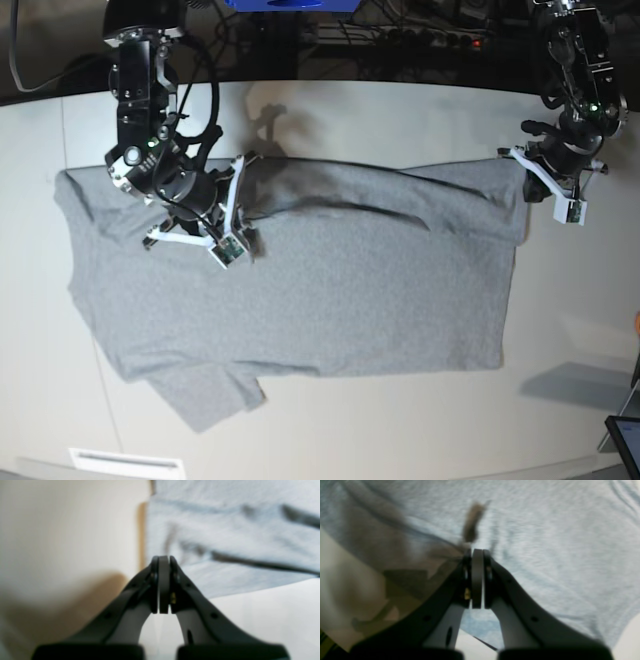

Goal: Fold the T-shirt properly
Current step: 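Grasp the shirt fabric with the right gripper and lift slightly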

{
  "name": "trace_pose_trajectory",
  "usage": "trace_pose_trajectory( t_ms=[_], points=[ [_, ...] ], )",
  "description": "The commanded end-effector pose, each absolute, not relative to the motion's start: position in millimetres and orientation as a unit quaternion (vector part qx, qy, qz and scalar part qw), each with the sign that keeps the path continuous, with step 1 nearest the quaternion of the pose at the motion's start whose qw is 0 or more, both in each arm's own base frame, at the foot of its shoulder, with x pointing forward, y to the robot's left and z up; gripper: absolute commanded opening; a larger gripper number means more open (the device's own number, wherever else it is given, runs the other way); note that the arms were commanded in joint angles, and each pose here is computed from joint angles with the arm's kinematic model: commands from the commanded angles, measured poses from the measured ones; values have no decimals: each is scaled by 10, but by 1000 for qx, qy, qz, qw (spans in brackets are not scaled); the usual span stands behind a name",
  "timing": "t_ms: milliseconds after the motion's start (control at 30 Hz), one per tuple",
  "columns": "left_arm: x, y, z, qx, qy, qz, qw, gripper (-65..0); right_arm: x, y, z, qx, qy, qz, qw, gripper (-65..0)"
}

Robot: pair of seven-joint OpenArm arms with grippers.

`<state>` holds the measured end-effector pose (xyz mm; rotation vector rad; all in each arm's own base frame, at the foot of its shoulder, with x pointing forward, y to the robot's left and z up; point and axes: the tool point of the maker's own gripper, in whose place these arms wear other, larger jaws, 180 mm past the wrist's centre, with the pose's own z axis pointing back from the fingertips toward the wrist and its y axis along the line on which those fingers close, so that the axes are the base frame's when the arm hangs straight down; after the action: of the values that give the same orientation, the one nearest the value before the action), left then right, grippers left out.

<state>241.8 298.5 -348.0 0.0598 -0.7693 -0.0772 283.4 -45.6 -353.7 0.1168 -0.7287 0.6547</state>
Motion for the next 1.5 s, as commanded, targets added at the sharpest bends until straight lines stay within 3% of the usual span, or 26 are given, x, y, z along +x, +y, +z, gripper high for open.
trace_pose_trajectory(
  t_ms=[0, 267, 600, 1067, 1467],
  points=[
    [2516, 3011, -3351, 34, -397, -40, 916, -650, 2904, -367, -3406, 67, -376, 311, 870, -650],
    [2666, 2844, -3518, 15, -388, -45, 921, -650, 2772, 91, -3380, 106, -373, 351, 852, -650],
    [2632, 2707, -3924, 42, -333, -97, 937, -650, 2683, 325, -3466, 131, -359, 326, 865, -650],
    [2479, 2797, -4072, 47, -306, -93, 946, -650, 2608, 415, -3846, 152, -320, 326, 876, -650],
    [2322, 2814, -4158, 47, -287, -95, 952, -650, 2733, 404, -3771, 145, -330, 329, 873, -650]
  ],
)
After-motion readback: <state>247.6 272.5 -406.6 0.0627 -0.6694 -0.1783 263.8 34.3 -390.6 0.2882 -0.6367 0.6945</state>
